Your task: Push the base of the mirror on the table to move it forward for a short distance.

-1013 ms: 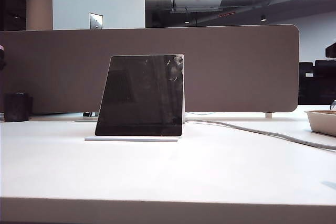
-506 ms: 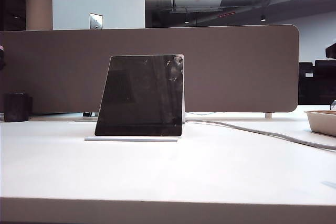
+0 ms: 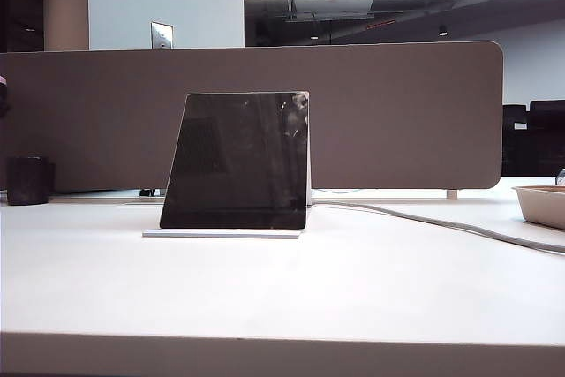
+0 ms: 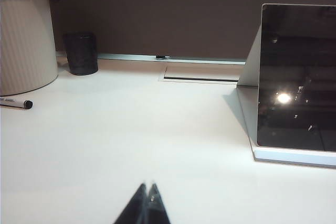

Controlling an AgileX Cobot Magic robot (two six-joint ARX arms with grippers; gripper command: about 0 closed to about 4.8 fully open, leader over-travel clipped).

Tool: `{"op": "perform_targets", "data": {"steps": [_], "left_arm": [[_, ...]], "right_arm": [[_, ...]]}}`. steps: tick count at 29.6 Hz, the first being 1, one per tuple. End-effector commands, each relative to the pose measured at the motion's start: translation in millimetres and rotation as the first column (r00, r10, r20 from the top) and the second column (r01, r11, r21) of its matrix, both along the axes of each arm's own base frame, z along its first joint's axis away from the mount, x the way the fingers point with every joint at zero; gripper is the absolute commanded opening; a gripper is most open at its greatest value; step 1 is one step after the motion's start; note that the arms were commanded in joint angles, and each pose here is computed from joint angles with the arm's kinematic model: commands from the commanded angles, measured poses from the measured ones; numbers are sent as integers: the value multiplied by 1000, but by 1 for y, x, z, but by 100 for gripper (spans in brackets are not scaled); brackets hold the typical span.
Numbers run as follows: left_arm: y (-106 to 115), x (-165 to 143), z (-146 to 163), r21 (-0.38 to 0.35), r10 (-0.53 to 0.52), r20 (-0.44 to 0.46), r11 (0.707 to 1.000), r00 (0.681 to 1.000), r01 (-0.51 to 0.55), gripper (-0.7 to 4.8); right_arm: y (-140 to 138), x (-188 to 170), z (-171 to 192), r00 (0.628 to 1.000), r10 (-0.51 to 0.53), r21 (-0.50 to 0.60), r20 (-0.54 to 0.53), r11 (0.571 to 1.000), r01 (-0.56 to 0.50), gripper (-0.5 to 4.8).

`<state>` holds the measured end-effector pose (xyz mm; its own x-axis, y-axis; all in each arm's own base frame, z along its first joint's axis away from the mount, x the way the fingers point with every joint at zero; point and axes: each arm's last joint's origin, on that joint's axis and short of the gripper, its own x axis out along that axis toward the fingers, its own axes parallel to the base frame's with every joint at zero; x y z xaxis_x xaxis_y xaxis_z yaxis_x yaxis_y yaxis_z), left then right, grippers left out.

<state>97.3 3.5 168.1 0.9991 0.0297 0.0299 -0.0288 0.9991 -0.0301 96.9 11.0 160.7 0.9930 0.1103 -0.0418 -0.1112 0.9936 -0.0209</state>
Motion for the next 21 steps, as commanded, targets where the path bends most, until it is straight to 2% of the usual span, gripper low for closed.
{"op": "perform_targets", "data": {"steps": [1,7,21], "left_arm": [[0,0,2,5,-3,12,1000,1000,3,-5],[0,0,2,5,-3,12,1000,1000,3,-5],[0,0,2,5,-3,12,1000,1000,3,-5]], "right_arm": [[-3,0,2,999,-36,4,16,999,36,22],[-7,1,2,998,-68,27,14,997,68,22],[-7,1,2,998,-68,47,12,997,68,22]]}}
